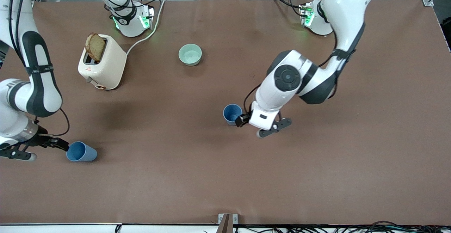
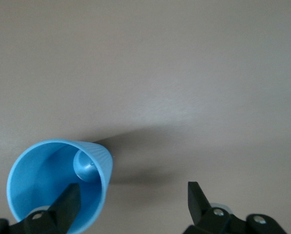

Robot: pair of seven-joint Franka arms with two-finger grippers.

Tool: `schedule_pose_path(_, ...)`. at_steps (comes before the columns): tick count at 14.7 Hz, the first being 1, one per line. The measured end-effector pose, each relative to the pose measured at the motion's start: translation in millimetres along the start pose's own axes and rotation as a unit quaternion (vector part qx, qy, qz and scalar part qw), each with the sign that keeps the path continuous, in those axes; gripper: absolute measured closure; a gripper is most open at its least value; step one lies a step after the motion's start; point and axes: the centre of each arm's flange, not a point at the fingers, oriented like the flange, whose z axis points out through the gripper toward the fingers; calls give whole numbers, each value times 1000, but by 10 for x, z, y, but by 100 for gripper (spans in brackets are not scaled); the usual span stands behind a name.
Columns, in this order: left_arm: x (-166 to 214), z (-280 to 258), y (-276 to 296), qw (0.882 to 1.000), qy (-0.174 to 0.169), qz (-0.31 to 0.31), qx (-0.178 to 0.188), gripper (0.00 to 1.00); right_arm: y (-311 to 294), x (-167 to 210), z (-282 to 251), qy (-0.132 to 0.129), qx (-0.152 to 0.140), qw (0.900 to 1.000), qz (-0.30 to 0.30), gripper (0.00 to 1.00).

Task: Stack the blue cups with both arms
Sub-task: 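Set the cup down with the left gripper while the right gripper grasps the other cup, then withdraw the left gripper while the right gripper lifts the cup toward mid-table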

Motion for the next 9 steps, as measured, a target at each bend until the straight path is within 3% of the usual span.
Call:
schedule_pose_path(3, 183, -684, -92, 999, 39, 12, -18, 0, -178, -7, 97, -1, 29, 999, 13, 5)
schedule_pose_path(5, 341, -987, -243, 997, 55, 57, -12, 0, -226, -17, 144, -4, 35, 999, 14, 9)
schedule_pose_path(9, 833, -1575, -832, 987, 71, 141, 24, 0, -219, -40, 243, -8, 36, 999, 17, 30)
